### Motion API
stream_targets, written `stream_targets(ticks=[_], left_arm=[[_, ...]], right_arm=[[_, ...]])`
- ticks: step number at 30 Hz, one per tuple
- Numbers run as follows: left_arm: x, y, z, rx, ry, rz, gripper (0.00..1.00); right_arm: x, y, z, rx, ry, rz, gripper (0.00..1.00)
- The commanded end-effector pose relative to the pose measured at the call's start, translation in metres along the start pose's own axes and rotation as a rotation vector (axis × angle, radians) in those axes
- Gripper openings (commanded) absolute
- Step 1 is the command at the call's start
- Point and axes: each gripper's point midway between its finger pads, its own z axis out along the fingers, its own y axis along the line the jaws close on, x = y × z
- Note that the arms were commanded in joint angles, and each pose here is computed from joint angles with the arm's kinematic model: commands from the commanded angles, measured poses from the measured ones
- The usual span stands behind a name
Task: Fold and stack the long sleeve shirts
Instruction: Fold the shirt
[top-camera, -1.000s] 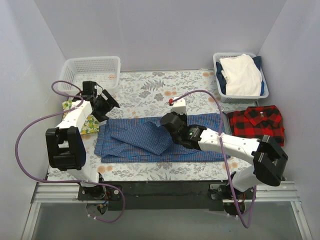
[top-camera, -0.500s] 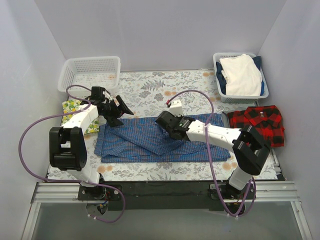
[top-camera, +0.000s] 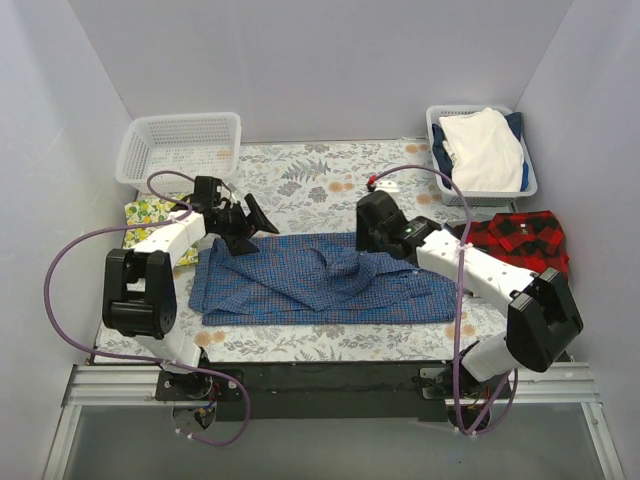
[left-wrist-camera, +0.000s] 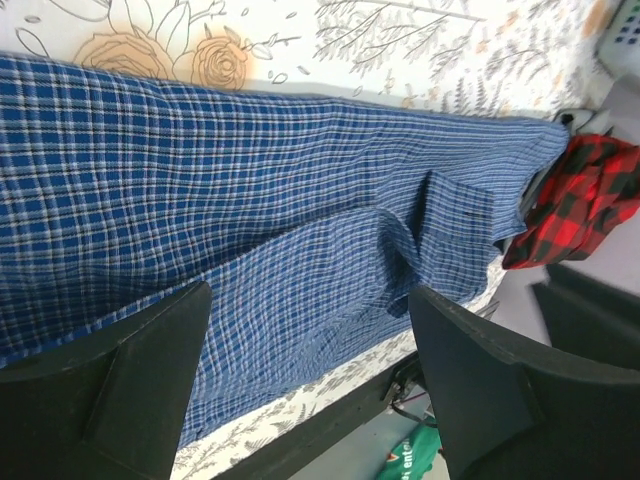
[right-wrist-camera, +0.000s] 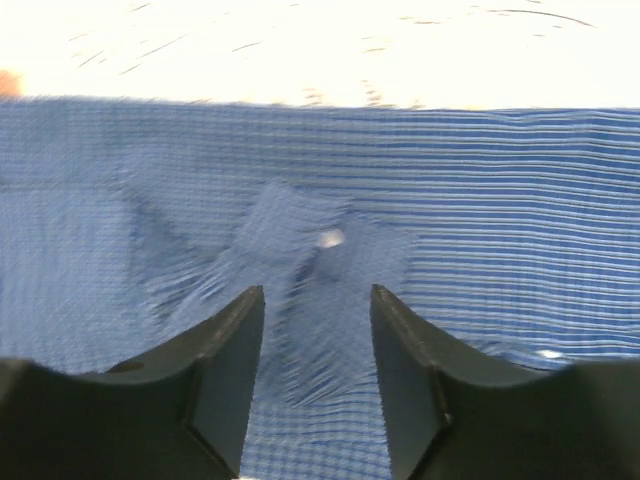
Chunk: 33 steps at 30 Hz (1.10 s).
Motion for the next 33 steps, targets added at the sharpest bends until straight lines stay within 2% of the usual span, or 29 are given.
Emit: stream_targets(ticks=[1,5,7,11,15,16,21,22,23,24,25,26,33], left_arm=[[0.016,0.019,0.02,-0.059,0.053,-0.002,0.79],[0.021,0.034,0.03,-0.111,0.075,-0.011,0.79],[0.028,0.044,0.034,-0.152,0.094,-0.02,0.79],[0.038,0.065,0.034,-0.233,0.109,-0.01,0.79],[0.046,0.078,0.034,-0.272,0.122,-0.012,0.79],[0.047,0.08,0.034,-0.277,0.125,-0.014,0.79],[0.05,0.084,0.037,-0.287,0.136,-0.021,0.79],[0.049,0.084,0.037,-0.286,0.133,-0.021,0.79],[0.049,0.084,0.037,-0.288,0.134,-0.022,0.79],[0.048,0.084,0.038,-0.288,0.135,-0.02,0.79],[0.048,0.084,0.038,-0.289,0.134,-0.02,0.79],[0.048,0.084,0.038,-0.288,0.136,-0.021,0.79],[0.047,0.089,0.041,-0.311,0.136,-0.034,0.79]], right_arm=[[-0.002,-0.035,0.012,0.001,0.053,0.088,0.45],[0.002,-0.037,0.032,-0.033,0.132,-0.001,0.35],[0.015,-0.031,0.042,-0.074,0.206,-0.044,0.34],[0.029,-0.026,0.054,-0.095,0.276,-0.03,0.35],[0.051,-0.024,0.065,-0.103,0.358,-0.024,0.41],[0.06,-0.024,0.07,-0.101,0.389,-0.028,0.46],[0.081,-0.032,0.079,-0.067,0.465,-0.053,0.51],[0.084,-0.034,0.081,-0.06,0.474,-0.055,0.47],[0.085,-0.035,0.081,-0.055,0.476,-0.061,0.39],[0.086,-0.038,0.081,-0.036,0.478,-0.064,0.26],[0.084,-0.039,0.081,-0.029,0.477,-0.066,0.07],[0.083,-0.041,0.08,-0.018,0.474,-0.065,0.02],[0.058,-0.059,0.06,0.102,0.389,-0.037,0.01]])
